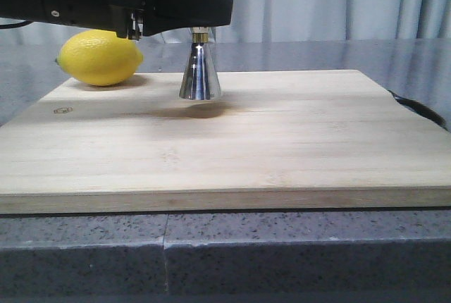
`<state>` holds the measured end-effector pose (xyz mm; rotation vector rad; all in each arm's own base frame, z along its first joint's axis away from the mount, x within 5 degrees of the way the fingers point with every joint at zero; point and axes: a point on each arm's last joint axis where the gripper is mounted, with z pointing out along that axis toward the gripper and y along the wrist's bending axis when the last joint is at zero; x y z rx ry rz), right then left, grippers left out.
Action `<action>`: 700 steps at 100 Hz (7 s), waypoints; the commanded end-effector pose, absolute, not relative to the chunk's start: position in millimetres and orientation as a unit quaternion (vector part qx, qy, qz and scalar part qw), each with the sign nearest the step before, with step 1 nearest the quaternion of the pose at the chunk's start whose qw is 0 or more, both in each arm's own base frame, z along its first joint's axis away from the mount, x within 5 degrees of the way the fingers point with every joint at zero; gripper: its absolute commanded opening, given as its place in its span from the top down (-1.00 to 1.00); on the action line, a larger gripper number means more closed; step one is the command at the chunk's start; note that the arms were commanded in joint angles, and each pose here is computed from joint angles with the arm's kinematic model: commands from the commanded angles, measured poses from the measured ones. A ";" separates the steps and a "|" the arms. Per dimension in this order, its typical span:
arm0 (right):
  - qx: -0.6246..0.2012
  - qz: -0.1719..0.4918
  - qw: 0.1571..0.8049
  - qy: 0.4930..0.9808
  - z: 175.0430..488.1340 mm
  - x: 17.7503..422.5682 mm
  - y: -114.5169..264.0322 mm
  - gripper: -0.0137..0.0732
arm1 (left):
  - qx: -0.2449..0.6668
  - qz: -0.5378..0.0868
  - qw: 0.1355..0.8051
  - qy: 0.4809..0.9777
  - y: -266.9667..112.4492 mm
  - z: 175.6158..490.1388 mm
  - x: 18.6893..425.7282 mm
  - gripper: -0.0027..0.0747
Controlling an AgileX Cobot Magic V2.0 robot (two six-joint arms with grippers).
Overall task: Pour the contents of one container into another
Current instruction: 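Lift the glass beaker with the right gripper above the jigger, then tilt the beaker with the right gripper, pouring liquid into the jigger, then tilt the beaker upright and move it back with the right gripper, then lower the beaker onto the board and open the right gripper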
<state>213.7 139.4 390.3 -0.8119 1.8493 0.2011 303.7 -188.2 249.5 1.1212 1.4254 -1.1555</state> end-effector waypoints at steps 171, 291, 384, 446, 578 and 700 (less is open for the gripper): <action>-0.648 -0.256 0.381 0.607 414.8 264.9 212.9 0.09 | 0.442 -0.517 0.508 0.528 -191.3 280.7 297.2 0.32; -0.674 -0.339 0.365 0.546 421.7 261.3 215.9 0.09 | 0.442 -0.517 0.508 0.528 -191.3 280.7 297.2 0.32; -0.682 -0.360 0.345 0.535 421.6 257.1 216.6 0.09 | 0.442 -0.517 0.508 0.528 -191.3 280.7 297.2 0.32; -0.684 -0.346 0.354 0.535 421.1 256.2 219.4 0.09 | 0.442 -0.517 0.508 0.528 -191.3 280.7 297.2 0.32; -0.269 0.011 0.625 0.733 416.1 218.2 99.6 0.09 | 0.442 -0.517 0.508 0.528 -191.3 280.7 297.2 0.32; -0.214 0.095 0.659 0.715 230.6 252.6 85.7 0.09 | 0.442 -0.517 0.508 0.528 -191.3 280.7 297.2 0.32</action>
